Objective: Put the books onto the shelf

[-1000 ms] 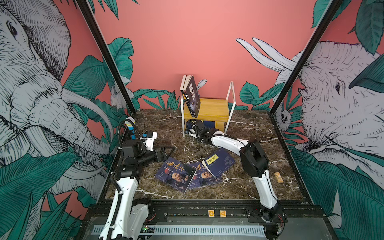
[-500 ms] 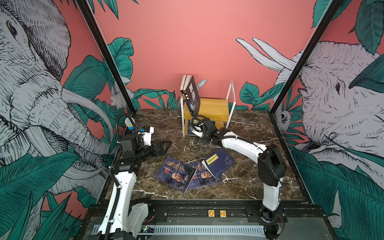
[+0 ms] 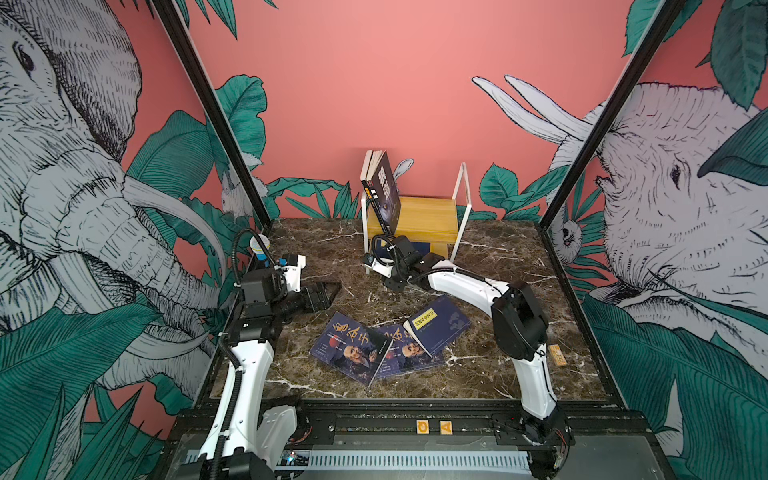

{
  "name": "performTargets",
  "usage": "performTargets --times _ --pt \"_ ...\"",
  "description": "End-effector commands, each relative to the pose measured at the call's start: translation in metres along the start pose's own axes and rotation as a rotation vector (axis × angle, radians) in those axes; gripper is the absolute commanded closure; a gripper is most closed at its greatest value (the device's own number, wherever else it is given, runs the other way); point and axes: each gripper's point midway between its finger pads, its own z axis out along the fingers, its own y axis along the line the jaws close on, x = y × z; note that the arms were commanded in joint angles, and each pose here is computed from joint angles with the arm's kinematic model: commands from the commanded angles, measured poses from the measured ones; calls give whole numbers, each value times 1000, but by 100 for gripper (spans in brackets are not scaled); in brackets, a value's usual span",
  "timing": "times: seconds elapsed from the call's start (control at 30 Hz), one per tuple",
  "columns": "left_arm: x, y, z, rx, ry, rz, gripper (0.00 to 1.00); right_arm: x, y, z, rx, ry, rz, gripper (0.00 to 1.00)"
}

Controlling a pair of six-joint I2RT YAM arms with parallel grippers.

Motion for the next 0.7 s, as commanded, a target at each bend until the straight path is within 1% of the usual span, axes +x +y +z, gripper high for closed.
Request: performTargets --times 0.0,0.07,0.1,0.23,0.37,0.67 --pt "-3 -3 -2 17 -10 20 1 -21 18 5 -119 -50 -5 88" --pt "-2 -3 -2 21 -7 14 1 -22 12 15 -92 -40 -9 99" --pt "-1 -4 -2 24 -2 8 1 -23 9 20 -75 -36 -12 100" --pt "2 -5 -2 35 -1 1 1 -21 1 36 -15 2 -49 100" --pt "3 -5 -1 39 -1 -7 1 -18 -10 43 44 29 -42 100" --pt "6 -4 -1 43 4 -14 1 0 0 51 11 77 -97 100"
